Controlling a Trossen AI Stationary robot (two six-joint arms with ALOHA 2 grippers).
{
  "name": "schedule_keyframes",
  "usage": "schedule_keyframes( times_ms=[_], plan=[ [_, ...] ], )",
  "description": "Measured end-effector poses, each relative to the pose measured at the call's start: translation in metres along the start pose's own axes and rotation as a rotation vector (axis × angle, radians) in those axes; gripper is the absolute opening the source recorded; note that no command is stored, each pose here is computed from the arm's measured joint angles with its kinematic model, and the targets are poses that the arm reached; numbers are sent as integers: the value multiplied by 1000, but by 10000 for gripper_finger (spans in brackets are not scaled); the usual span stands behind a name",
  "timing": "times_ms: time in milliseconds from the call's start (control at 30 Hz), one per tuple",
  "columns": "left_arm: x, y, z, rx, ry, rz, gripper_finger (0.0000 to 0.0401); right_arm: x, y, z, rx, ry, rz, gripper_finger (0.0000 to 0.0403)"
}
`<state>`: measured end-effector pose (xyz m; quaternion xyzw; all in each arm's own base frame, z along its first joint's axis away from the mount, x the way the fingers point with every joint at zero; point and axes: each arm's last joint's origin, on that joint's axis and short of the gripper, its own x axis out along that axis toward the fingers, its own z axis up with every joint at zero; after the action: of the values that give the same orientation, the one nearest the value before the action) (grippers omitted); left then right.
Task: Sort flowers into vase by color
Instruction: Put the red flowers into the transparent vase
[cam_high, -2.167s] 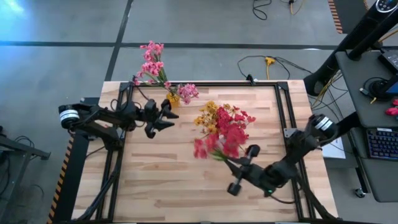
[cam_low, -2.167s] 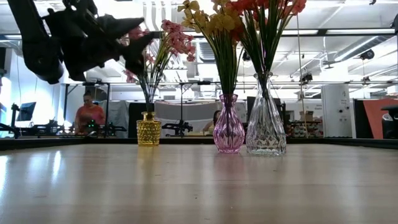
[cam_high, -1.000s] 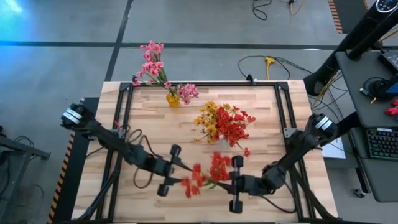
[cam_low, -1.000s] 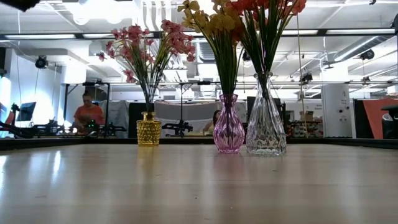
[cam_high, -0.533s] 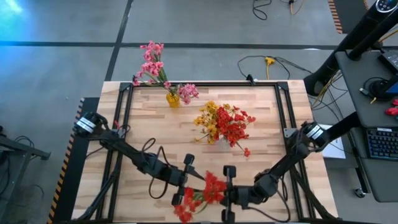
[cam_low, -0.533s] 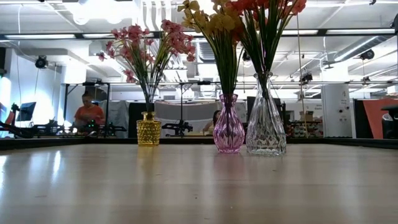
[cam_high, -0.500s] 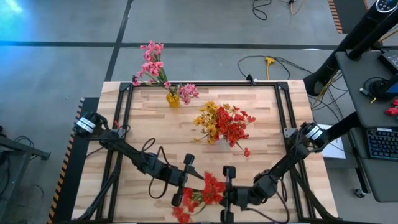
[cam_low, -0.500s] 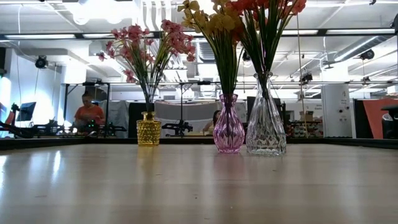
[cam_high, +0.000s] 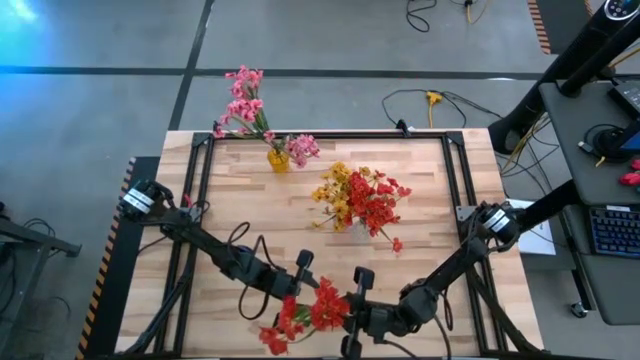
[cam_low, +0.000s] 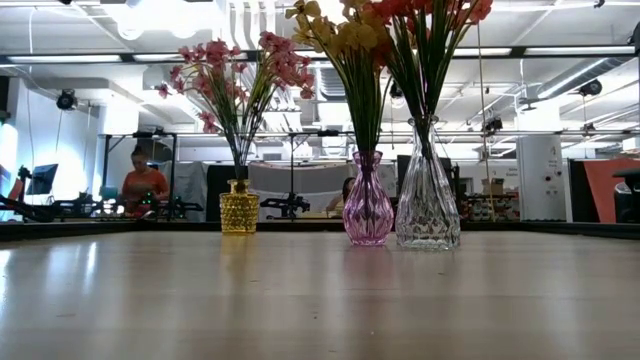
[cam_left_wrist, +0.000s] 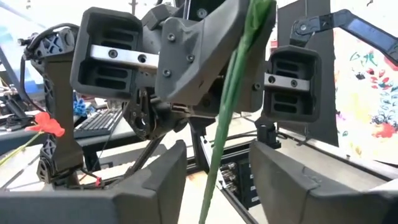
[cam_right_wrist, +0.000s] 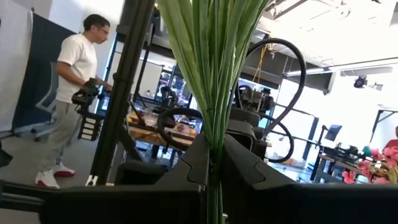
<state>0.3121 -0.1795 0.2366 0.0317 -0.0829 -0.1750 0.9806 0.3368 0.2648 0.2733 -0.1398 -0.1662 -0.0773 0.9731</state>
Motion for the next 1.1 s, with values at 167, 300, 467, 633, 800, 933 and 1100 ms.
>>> schedule_keyframes(
  times_ms=[167, 300, 467, 633, 800, 933, 1100],
  plan=[
    [1, 0, 2, -9, -6, 2, 103, 3, -2, 0, -3, -4, -7, 13],
    [2, 0, 3, -10, -6, 3, 79, 7, -6, -3, 10, -6, -11, 13],
    [3, 0, 3, 2, -1, 2, 72, 8, -6, -3, 13, -21, 8, 13],
    [2, 0, 0, 4, 21, 29, 11, 7, -6, -3, 14, -18, 7, 14],
    [2, 1, -3, -22, 53, 70, 4, 3, -4, -2, 27, 41, -68, 48],
    [0, -1, -6, -37, 112, 105, 2, -6, 1, 3, 25, 106, -124, 99],
    [-4, -2, -7, -47, 206, 158, 2, -16, 8, 16, 5, 209, -214, 168]
  ],
)
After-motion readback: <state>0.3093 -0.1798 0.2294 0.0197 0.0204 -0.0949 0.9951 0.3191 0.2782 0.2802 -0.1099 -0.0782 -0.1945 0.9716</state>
